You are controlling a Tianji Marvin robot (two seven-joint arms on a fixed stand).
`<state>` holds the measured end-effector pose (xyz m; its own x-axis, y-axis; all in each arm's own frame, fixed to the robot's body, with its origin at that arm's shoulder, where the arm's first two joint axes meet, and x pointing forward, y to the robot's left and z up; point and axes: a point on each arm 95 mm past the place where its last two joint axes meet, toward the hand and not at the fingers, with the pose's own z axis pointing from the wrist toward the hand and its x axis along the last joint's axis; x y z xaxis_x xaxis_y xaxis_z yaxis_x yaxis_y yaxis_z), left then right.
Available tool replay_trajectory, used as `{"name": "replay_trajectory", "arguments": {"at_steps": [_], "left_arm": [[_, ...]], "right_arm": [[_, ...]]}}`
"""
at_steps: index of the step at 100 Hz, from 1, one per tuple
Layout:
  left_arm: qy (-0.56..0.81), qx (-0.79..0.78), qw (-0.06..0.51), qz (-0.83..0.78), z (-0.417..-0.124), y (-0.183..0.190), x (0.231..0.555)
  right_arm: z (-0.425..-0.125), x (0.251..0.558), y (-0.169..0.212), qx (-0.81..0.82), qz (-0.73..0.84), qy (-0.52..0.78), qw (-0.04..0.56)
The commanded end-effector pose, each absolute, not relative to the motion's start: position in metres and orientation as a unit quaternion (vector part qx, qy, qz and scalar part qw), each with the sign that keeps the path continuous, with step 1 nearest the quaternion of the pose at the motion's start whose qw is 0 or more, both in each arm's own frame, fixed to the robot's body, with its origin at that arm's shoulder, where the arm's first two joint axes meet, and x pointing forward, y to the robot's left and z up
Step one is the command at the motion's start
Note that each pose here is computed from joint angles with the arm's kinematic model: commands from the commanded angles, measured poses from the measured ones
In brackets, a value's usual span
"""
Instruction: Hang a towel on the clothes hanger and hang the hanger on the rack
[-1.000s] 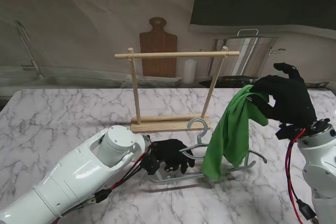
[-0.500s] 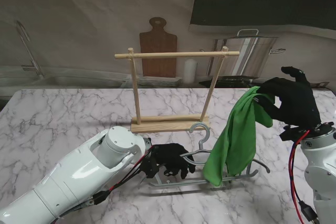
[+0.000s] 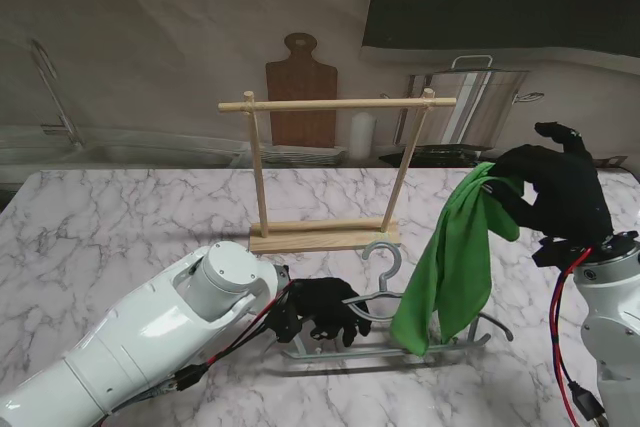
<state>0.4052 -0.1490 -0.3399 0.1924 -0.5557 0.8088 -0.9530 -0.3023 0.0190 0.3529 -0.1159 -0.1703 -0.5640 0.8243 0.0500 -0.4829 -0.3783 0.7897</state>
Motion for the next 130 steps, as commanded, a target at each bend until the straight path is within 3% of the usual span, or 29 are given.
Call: {"name": "replay_trajectory", "arguments": {"at_steps": [1,21,54,96,130], "left_arm": [[-0.53,0.718,0.281,0.354,-0.339,-0.149,0.406],[-0.532,0.718,0.281,0.35,-0.342,-0.15,0.407],[-0.524,0.717,0.292,0.355,-0.34,-0.149,0.405],[-0.503,0.725,0.297,0.364,-0.335,-0.145,0.407],[-0.483,0.737,0.281,0.38,-0.33,-0.14,0.414]], "right_arm": [[-0.167,0.355,-0.117,0.226,0.8,0.375,0.411],[-0.162,0.356,-0.117,0.223,0.8,0.377,0.41],[-0.179,0.353,-0.116,0.227,0.799,0.378,0.408],[-0.221,0.326,-0.114,0.252,0.794,0.391,0.392],[-0.231,0.298,-0.104,0.271,0.803,0.405,0.343]]}}
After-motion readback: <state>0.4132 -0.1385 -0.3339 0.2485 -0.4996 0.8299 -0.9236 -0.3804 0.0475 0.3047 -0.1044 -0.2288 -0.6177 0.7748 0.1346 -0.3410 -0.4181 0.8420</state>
